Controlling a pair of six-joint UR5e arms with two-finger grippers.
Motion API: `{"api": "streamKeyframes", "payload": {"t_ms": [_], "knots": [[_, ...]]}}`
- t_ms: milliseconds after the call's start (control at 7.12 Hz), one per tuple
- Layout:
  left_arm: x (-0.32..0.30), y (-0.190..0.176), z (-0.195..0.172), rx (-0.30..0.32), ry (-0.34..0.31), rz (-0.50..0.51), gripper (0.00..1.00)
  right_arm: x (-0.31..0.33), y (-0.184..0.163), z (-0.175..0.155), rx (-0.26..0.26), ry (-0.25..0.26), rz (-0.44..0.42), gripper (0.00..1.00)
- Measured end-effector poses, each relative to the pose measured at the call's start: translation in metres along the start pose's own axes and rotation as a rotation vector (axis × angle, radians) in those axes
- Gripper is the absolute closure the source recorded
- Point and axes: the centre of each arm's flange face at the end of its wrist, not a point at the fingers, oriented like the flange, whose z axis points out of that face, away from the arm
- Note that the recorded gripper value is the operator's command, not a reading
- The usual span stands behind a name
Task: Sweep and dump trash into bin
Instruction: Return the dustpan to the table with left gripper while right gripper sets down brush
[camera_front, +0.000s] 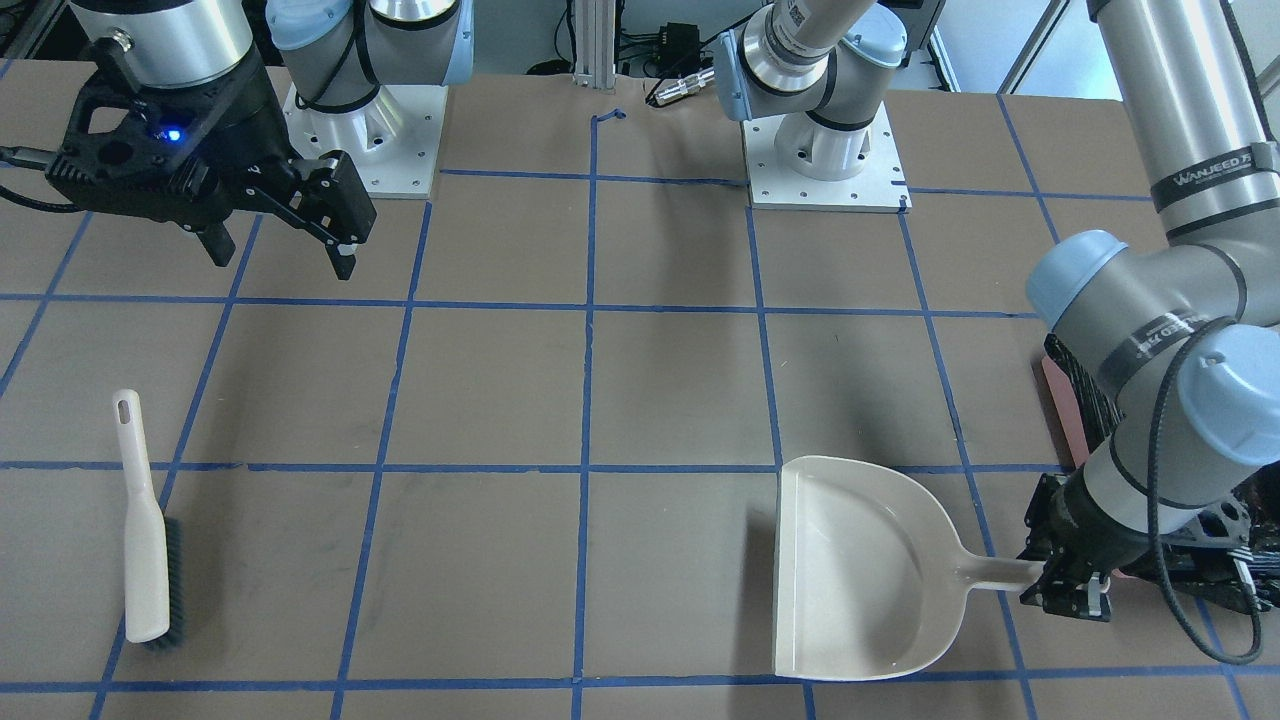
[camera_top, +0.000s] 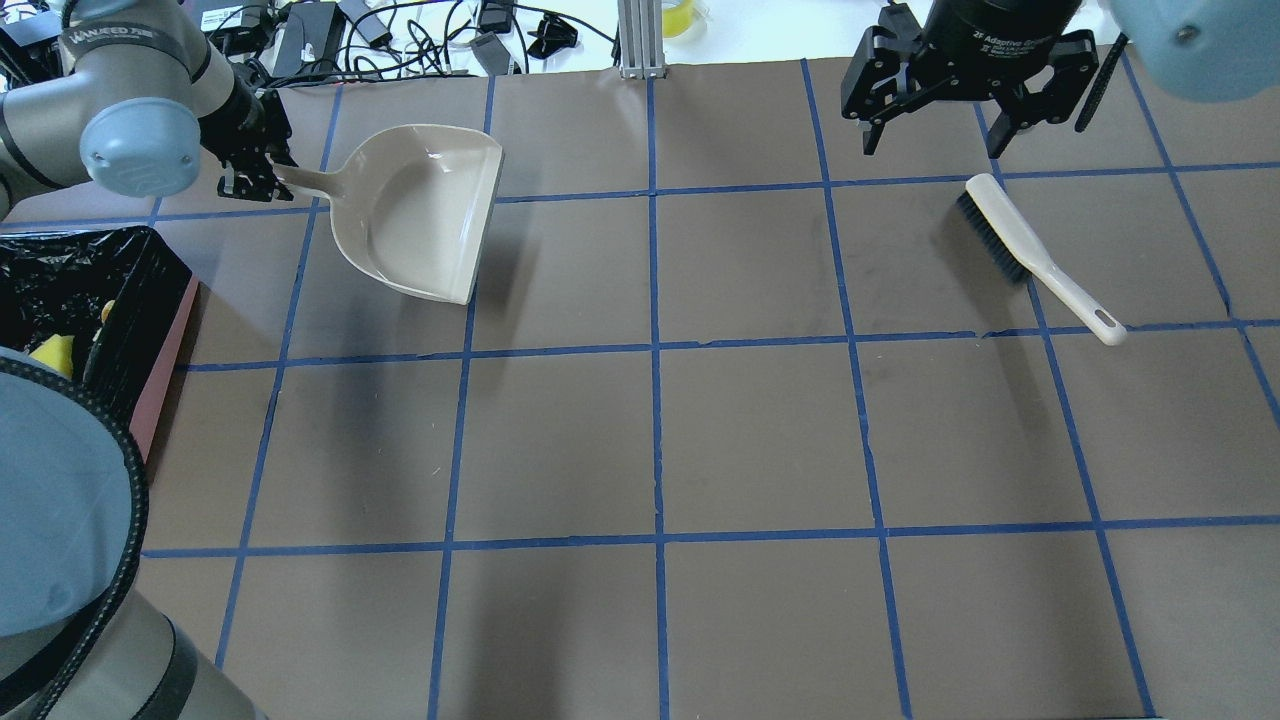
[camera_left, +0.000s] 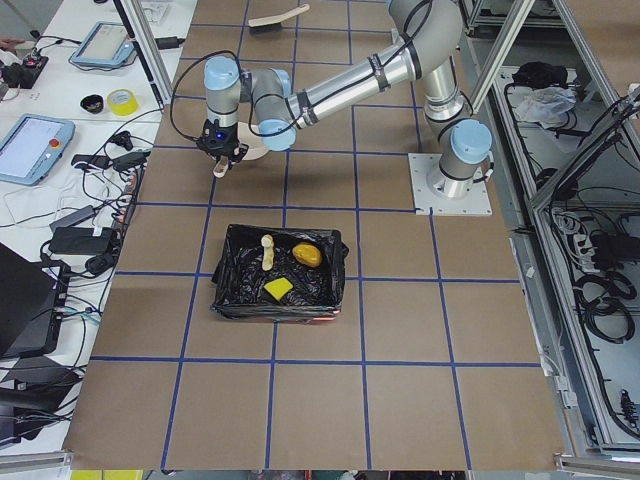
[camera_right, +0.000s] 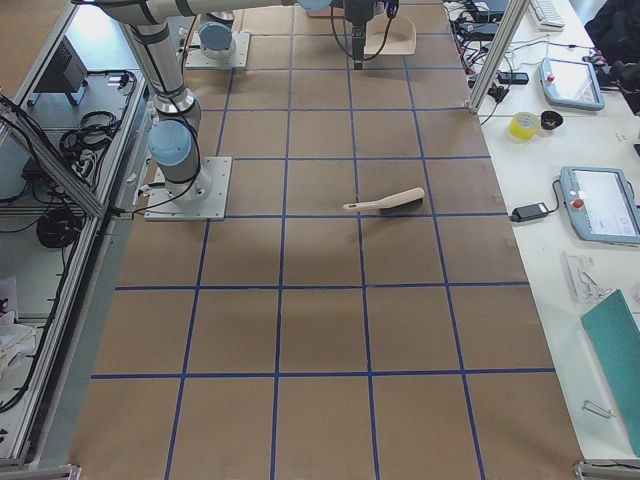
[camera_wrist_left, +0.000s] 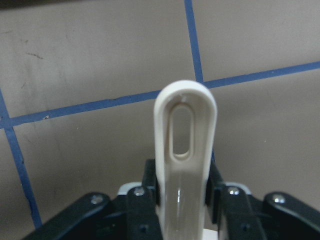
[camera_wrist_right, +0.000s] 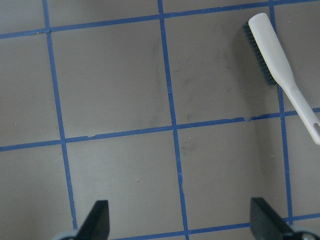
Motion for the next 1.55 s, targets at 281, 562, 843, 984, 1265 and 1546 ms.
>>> {"api": "streamKeyframes", "payload": {"t_ms": [281, 562, 843, 984, 1265, 1546], "knots": [[0.006, 0.007, 0.024, -0.015, -0.024, -0.003, 1.0, -0.001, 0.001, 0.002, -0.006, -0.006, 0.0, 0.0], [0.006, 0.008, 0.042, -0.024, -0.046, 0.001, 1.0, -0.001, 0.001, 0.004, -0.013, -0.006, -0.001, 0.0], [0.006, 0.008, 0.054, -0.031, -0.062, -0.007, 1.0, -0.001, 0.001, 0.005, -0.015, -0.005, -0.005, 0.0], [0.006, 0.009, 0.057, -0.033, -0.065, -0.015, 1.0, -0.001, 0.001, 0.005, -0.014, -0.006, -0.008, 0.0], [0.006, 0.009, 0.062, -0.034, -0.072, -0.058, 1.0, -0.002, 0.001, 0.004, -0.014, -0.007, -0.011, 0.0], [0.006, 0.009, 0.067, -0.035, -0.078, -0.082, 1.0, -0.002, 0.001, 0.004, -0.011, -0.005, -0.012, 0.0]]}}
